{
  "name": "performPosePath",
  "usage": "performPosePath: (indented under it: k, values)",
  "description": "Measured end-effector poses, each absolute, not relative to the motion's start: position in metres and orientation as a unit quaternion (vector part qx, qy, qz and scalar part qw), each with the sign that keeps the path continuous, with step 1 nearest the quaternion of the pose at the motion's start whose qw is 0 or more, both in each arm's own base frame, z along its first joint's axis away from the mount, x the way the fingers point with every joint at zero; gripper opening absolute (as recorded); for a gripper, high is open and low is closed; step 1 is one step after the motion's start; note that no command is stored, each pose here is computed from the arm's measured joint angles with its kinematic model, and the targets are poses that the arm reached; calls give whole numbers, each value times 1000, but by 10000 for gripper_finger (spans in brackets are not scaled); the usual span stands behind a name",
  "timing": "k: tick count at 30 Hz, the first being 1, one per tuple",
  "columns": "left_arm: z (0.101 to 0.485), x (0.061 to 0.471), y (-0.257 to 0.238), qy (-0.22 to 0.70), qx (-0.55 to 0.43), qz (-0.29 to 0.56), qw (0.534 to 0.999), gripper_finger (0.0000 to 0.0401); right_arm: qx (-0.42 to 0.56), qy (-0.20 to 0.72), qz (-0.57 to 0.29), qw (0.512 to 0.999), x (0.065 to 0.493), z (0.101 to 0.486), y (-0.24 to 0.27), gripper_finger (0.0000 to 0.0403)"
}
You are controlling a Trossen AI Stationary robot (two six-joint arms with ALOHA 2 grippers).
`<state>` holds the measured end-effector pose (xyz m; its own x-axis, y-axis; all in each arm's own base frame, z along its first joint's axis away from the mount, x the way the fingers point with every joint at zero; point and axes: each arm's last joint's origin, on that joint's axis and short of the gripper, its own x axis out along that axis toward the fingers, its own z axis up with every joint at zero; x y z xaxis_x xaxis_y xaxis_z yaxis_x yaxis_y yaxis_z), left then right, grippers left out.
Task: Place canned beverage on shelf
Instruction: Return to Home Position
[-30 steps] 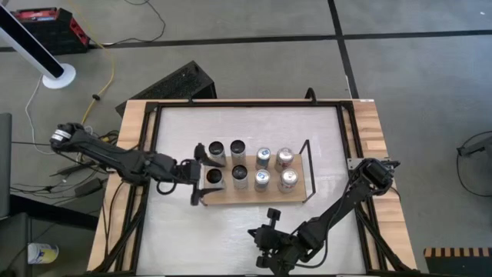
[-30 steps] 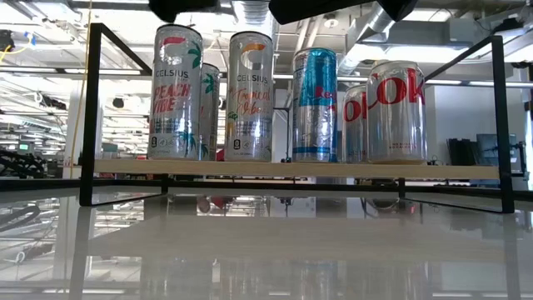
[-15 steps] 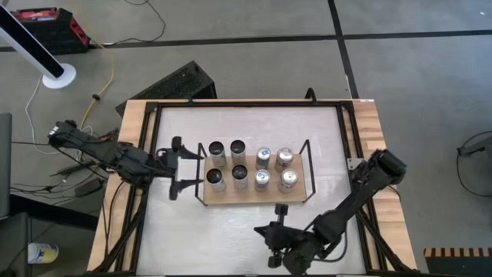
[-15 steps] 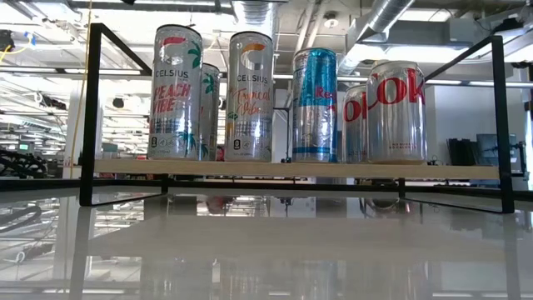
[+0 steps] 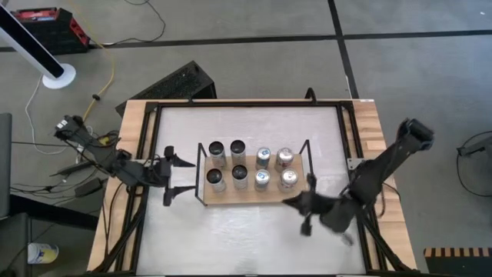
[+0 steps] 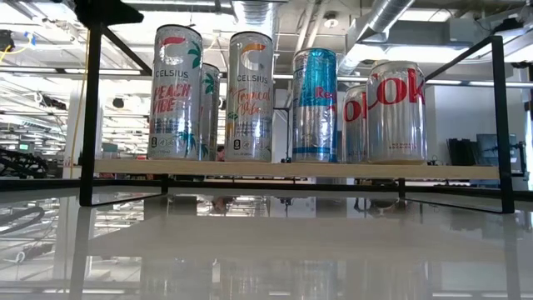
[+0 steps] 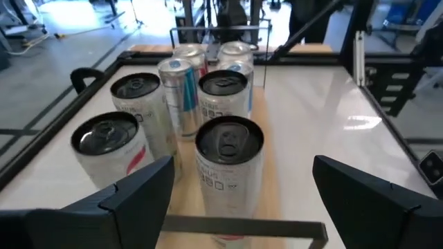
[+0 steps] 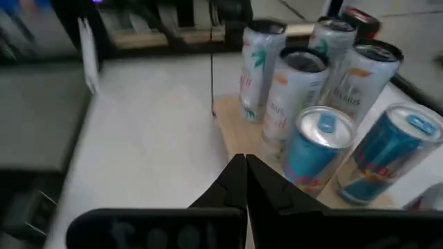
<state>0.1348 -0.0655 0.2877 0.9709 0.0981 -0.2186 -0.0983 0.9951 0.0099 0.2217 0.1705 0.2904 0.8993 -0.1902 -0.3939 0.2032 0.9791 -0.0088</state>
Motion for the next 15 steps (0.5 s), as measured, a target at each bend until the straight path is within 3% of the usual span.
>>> performPosePath:
  k: [7,15]
  values:
    - [281,104,-45,44,-19,60,997,329,77,71,-41,994,173,281,116,23]
    - [247,78,-27,-31,-57,32,997,329,108,5,-70,992,129,251,62,23]
